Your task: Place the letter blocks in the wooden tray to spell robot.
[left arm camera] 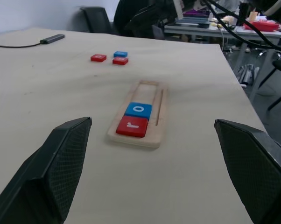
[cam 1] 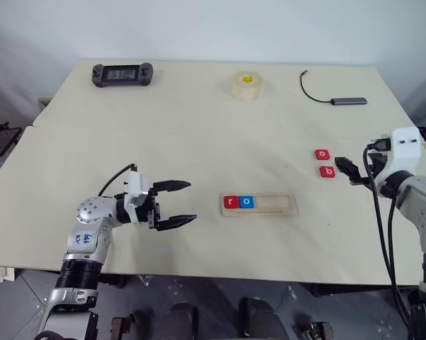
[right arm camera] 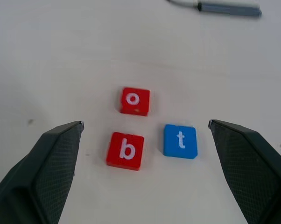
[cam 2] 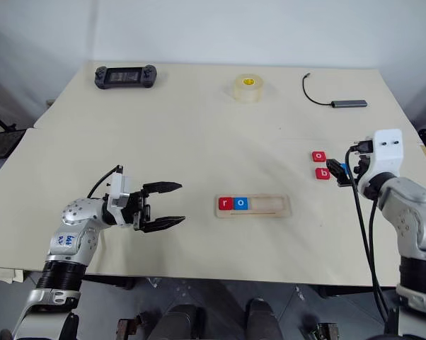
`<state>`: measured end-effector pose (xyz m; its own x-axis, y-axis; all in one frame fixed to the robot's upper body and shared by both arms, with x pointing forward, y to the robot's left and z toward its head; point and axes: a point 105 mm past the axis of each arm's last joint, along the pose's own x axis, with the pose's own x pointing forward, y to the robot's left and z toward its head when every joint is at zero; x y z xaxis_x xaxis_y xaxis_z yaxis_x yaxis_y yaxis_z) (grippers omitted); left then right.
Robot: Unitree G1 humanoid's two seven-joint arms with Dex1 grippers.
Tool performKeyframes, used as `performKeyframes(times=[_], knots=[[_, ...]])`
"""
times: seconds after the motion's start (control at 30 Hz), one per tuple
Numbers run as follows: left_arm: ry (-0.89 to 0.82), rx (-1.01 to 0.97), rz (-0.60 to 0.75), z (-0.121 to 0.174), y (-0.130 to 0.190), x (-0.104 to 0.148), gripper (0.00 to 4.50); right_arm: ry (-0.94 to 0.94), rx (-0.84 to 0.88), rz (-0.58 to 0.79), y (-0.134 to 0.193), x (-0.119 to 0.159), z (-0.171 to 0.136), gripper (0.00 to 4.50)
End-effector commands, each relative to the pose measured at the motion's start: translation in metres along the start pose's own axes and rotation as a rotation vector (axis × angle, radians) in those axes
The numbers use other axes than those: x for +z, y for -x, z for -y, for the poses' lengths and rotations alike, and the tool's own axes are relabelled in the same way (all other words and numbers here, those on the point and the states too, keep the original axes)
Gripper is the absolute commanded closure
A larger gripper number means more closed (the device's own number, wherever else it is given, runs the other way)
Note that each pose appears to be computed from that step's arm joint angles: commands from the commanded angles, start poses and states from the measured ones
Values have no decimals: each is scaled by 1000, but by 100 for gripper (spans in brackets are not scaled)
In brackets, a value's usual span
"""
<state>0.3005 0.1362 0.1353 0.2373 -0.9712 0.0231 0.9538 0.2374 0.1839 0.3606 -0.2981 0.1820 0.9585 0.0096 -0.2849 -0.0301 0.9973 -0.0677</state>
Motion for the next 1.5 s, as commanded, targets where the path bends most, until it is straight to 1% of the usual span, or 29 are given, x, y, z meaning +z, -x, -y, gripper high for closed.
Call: performKeyframes(times=[0.03, 0.17, 0.47, 0.53, 0.63, 0.77, 0.93, 1.1, 1.2, 1.23, 1.27, 1.3, 1.4, 1.5], knots=[[-43, 18, 2, 1, 1, 8, 2, -8, -41, -48, 0, 9, 8, 0], [-41, 33, 7, 2, 3, 9, 2, 10, -6, -51, -2, 15, 3, 0], [-41, 34, 5, 6, 2, 10, 2, 22, 7, -74, -6, 10, 5, 0], [-44, 36, 5, 6, 2, 11, 2, 10, -11, -79, -8, 10, 5, 0], [-47, 41, 9, 6, 2, 12, 2, -44, 10, -109, -10, 2, -6, 0], [-47, 49, 12, 5, 2, 13, 2, -49, 35, -144, -17, -16, -31, 0], [-43, 47, 12, 7, 1, 13, 2, -71, -34, -134, -26, -24, -32, 0], [-45, 45, 10, 9, 0, 12, 2, -77, -60, -137, -32, -29, -32, 0], [-48, 42, 10, 10, 0, 11, 0, -103, -72, -149, -35, -33, -32, 66], [-49, 40, 9, 11, 0, 11, 0, -118, -82, -143, -37, -34, -31, 66], [-49, 38, 9, 11, 0, 11, 0, -131, -93, -133, -39, -34, -30, 108], [-49, 37, 9, 11, -1, 10, 0, -139, -101, -126, -40, -33, -29, 126], [-53, 30, 7, 13, -1, 10, 0, -150, -125, -122, -38, -36, -26, 219], [-54, 26, 8, 14, -2, 10, 0, -153, -126, -111, -31, -34, -24, 219]])
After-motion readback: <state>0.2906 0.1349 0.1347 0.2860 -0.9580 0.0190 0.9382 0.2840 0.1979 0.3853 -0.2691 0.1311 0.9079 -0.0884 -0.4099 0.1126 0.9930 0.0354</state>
